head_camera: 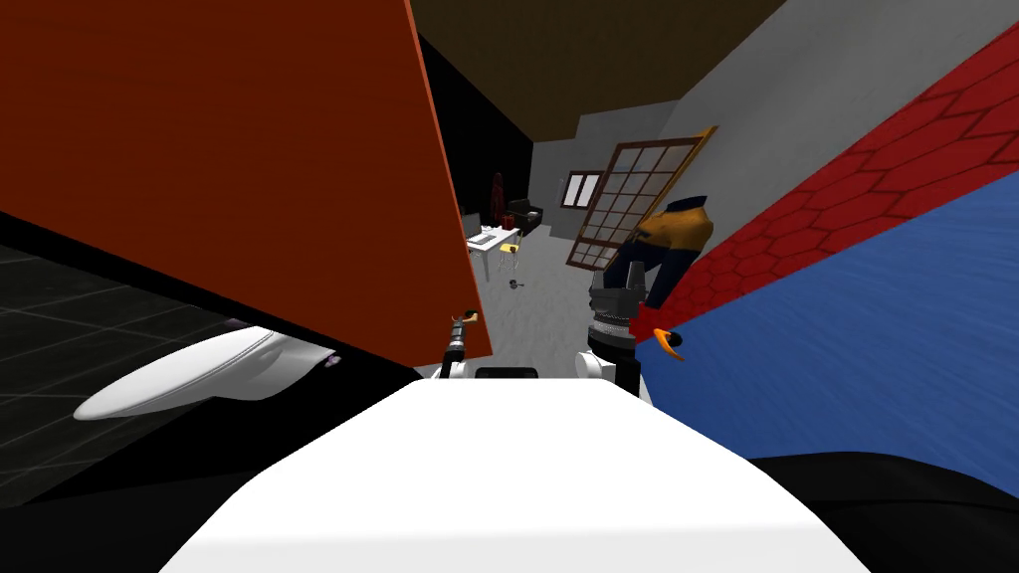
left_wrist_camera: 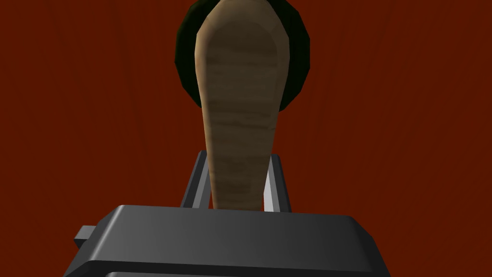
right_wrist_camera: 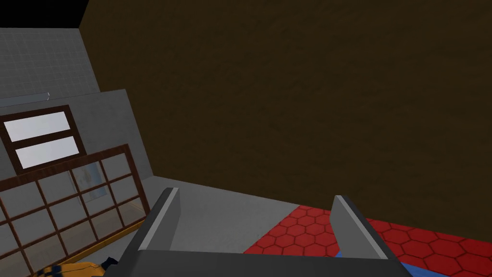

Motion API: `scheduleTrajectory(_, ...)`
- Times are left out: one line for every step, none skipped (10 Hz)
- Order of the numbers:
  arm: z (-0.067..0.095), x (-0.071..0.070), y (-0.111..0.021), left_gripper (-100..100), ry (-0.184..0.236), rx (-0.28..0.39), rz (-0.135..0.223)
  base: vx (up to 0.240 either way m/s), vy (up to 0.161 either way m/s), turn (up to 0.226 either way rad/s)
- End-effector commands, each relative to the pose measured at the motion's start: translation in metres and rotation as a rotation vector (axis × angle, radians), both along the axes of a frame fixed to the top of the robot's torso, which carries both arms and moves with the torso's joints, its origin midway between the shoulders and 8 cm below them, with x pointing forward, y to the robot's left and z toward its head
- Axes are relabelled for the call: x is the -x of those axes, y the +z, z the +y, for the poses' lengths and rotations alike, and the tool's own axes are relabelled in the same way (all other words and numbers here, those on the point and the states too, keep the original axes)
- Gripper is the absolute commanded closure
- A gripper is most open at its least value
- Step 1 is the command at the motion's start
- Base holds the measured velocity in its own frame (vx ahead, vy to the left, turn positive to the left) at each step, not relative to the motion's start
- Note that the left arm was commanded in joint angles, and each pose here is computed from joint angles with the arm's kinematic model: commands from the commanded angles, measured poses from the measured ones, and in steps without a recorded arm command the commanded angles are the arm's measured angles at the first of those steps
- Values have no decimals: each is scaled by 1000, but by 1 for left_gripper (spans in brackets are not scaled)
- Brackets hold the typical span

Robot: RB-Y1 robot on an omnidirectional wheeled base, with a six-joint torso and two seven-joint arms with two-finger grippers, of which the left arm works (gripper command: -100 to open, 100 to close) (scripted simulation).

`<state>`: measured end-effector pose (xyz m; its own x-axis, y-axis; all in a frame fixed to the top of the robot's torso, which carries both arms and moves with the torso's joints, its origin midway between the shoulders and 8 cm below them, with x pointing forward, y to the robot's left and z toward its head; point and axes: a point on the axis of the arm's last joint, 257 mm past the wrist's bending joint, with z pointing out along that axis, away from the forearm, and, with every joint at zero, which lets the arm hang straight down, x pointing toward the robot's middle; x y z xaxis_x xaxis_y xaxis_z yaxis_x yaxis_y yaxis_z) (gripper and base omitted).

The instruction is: Push the door open

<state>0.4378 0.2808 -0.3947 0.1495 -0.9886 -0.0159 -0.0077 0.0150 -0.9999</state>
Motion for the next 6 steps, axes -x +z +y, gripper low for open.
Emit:
scheduleTrajectory(13,1,4,100,20,-10,-5,176,-52,56)
scheduleTrajectory(19,1,4,100,32,-13,-5,181,-90,57)
scheduleTrajectory(26,2,4,100,46,-15,-6,186,-82,59)
scheduleTrajectory(32,3,5,100,60,-15,-7,200,-71,69)
scheduleTrajectory(37,3,5,100,75,-14,-7,216,-70,58)
scheduleTrajectory(42,4,5,100,89,-12,-8,222,-71,61)
